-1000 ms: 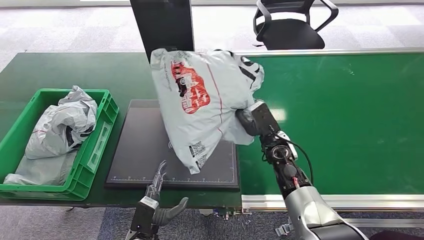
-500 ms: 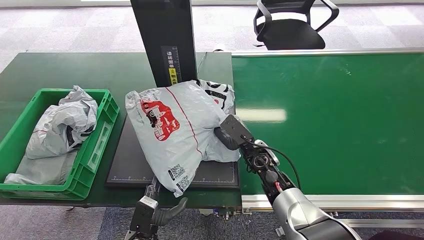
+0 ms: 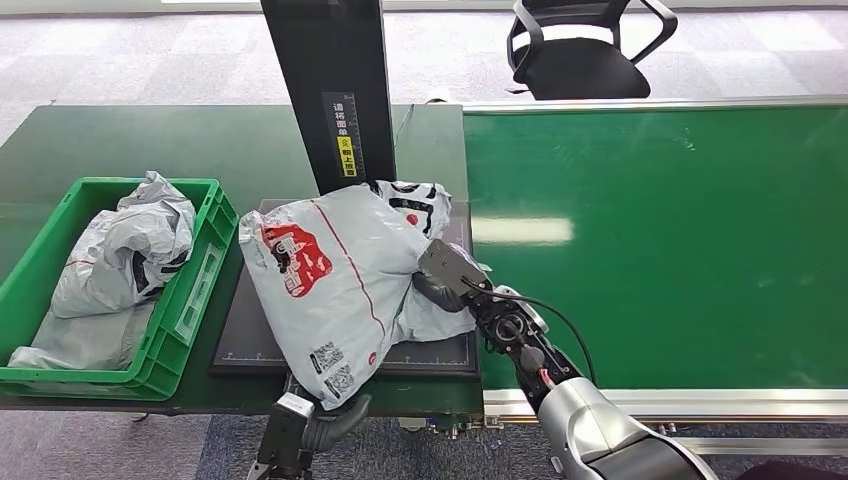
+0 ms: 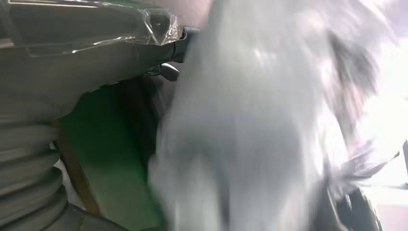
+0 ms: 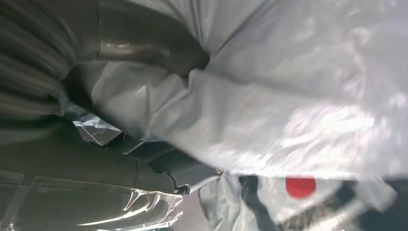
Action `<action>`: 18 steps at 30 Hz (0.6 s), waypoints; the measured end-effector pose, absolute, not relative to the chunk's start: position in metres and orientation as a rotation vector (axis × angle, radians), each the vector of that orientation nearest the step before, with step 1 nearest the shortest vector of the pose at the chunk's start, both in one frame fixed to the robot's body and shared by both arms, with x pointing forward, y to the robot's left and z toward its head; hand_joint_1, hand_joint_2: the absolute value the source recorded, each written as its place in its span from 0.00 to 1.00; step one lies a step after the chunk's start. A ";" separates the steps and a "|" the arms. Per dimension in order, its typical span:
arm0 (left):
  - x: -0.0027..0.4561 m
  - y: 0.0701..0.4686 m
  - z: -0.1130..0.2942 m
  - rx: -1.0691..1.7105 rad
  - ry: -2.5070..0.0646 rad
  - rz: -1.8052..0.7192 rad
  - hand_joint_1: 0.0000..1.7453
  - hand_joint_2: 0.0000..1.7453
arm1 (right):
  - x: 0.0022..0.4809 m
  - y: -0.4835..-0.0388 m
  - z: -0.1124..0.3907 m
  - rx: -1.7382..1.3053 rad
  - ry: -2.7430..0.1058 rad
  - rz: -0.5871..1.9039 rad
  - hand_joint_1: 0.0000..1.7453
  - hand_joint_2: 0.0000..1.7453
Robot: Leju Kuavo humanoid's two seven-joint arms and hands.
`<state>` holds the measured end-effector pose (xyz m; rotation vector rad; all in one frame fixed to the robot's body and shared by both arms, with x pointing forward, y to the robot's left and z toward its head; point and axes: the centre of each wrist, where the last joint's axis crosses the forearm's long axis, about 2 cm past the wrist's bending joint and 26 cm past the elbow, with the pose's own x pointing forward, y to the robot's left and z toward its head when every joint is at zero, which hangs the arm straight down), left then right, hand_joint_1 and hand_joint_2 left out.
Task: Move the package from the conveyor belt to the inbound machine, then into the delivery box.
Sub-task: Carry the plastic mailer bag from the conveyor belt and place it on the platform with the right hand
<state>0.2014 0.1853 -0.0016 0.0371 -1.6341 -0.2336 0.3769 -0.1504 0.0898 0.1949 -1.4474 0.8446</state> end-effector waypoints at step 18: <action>0.189 0.215 0.119 0.767 -2.112 0.247 0.00 1.00 | 0.346 -0.137 0.111 0.234 -2.051 0.268 0.00 1.00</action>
